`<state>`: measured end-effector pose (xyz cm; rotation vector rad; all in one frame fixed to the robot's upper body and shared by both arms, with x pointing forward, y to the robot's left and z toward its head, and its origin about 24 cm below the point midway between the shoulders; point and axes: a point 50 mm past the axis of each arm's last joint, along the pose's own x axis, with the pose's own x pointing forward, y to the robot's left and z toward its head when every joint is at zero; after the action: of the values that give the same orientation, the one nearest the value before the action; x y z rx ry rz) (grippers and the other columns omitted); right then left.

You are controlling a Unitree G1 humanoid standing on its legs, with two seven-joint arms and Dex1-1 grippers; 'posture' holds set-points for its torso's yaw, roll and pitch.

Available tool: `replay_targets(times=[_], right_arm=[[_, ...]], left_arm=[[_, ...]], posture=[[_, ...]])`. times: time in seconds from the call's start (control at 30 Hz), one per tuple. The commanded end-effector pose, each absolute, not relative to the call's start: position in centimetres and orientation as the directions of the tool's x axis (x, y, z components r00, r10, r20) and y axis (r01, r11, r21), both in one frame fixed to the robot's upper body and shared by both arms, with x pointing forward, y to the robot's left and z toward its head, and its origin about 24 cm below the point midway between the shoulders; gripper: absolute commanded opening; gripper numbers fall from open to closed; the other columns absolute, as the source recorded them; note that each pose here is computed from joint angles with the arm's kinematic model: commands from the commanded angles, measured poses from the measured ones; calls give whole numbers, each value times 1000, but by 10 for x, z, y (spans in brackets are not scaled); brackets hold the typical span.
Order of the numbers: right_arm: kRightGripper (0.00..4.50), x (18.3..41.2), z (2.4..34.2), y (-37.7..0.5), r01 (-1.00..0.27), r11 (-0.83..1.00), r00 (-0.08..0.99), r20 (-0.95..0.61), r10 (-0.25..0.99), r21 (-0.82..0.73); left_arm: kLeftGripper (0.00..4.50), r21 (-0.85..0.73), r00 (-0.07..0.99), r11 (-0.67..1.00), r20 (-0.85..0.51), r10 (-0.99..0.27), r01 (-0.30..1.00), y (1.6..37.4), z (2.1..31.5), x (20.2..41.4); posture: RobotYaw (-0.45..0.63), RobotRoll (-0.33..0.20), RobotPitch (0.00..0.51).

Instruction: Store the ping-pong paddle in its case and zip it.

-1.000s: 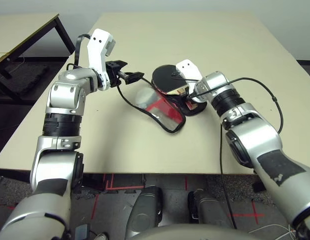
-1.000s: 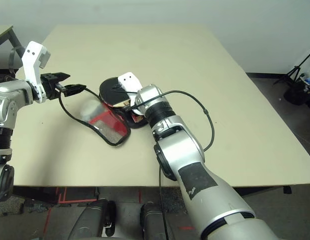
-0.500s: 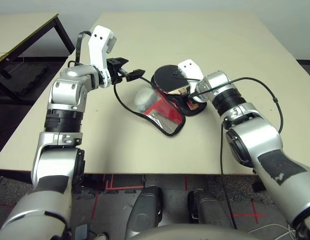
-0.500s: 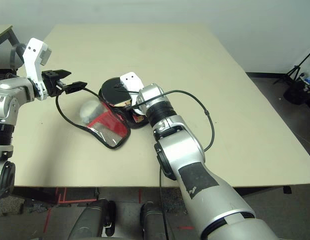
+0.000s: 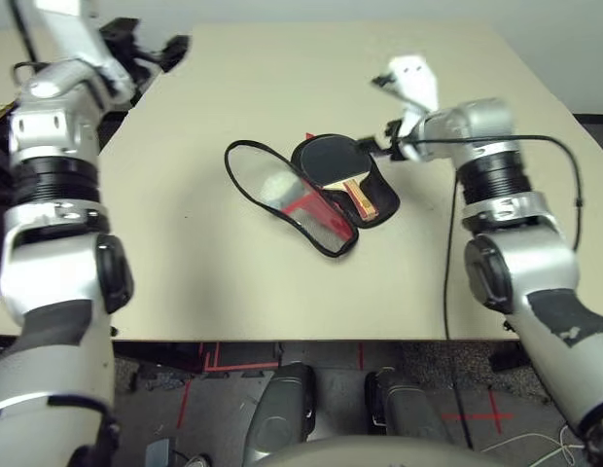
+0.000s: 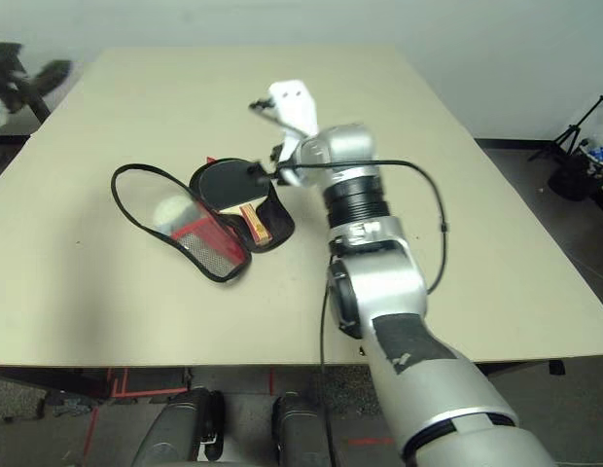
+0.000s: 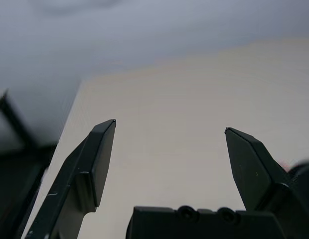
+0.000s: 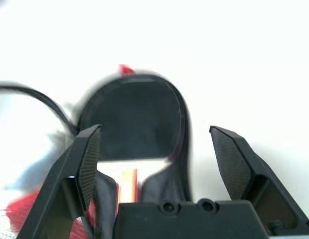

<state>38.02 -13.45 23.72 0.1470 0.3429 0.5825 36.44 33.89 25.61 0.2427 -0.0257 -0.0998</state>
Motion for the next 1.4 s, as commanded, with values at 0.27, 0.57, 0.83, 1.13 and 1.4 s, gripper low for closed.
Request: replay_targets(times=[0.27, 0.57, 0.83, 1.13, 1.4], right_arm=[[4471, 335, 229, -170, -795, 566, 606, -264, 750, -218], [4471, 334, 215, -174, -824, 484, 563, -337, 755, -293], [4471, 348, 223, -181, -789, 545, 613, -290, 735, -285], [4471, 358, 226, -190, -744, 642, 665, -306, 682, -185], [4471, 346, 195, -196, -657, 719, 549, -510, 662, 226]], left_arm=[[4500, 55, 789, 830, -352, -503, 554, 293, 164, 350], [4500, -153, 427, 502, -353, -832, 851, 195, 195, 325], [4500, -82, 557, 583, -213, -803, 808, 165, 213, 369], [4500, -54, 607, 635, -237, -758, 771, 152, 172, 392], [4500, -83, 529, 552, -201, -825, 830, 157, 194, 383]], posture=[[143, 0, 88], [133, 0, 97], [125, 0, 96], [112, 0, 107], [126, 0, 98]])
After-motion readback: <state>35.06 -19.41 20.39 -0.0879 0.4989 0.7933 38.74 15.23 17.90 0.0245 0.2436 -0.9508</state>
